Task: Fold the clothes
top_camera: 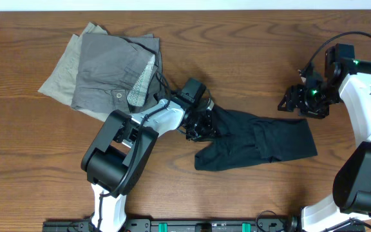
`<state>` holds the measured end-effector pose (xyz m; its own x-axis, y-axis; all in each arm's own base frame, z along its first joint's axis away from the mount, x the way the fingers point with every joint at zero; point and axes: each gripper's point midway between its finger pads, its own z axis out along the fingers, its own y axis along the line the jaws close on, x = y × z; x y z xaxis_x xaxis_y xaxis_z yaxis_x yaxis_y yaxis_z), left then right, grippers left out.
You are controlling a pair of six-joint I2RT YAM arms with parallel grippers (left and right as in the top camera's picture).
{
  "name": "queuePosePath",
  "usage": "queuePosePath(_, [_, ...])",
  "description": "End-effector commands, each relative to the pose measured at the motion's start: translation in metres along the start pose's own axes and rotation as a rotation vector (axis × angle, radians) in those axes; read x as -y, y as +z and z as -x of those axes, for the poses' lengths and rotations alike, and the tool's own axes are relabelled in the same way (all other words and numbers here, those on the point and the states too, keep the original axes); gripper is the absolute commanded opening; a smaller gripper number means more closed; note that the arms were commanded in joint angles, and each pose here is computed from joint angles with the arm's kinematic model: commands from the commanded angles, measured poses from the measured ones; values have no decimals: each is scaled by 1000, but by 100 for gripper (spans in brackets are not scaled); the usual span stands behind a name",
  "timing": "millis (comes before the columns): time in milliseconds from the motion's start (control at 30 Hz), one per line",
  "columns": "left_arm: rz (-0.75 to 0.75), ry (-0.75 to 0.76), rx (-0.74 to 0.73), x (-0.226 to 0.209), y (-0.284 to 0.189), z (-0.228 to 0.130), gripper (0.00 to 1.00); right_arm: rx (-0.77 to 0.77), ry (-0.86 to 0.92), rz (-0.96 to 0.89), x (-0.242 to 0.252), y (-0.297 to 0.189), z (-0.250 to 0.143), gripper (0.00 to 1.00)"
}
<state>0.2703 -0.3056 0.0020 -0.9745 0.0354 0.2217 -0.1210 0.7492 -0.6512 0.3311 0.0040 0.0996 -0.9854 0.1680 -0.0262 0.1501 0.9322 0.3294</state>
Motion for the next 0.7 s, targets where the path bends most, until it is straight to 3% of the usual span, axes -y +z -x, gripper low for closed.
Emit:
queuePosePath(0, [76,31,14,-16,-7,-2,6,14,-21,13,-3,-5,3,65])
queuePosePath(367, [439,324,263,9,-151,10,6,17,-21,14,-3,-5,4,65])
queuePosePath(667, [472,473,225,39,-117,-3,6,20,-22,30,-6,-5,5,65])
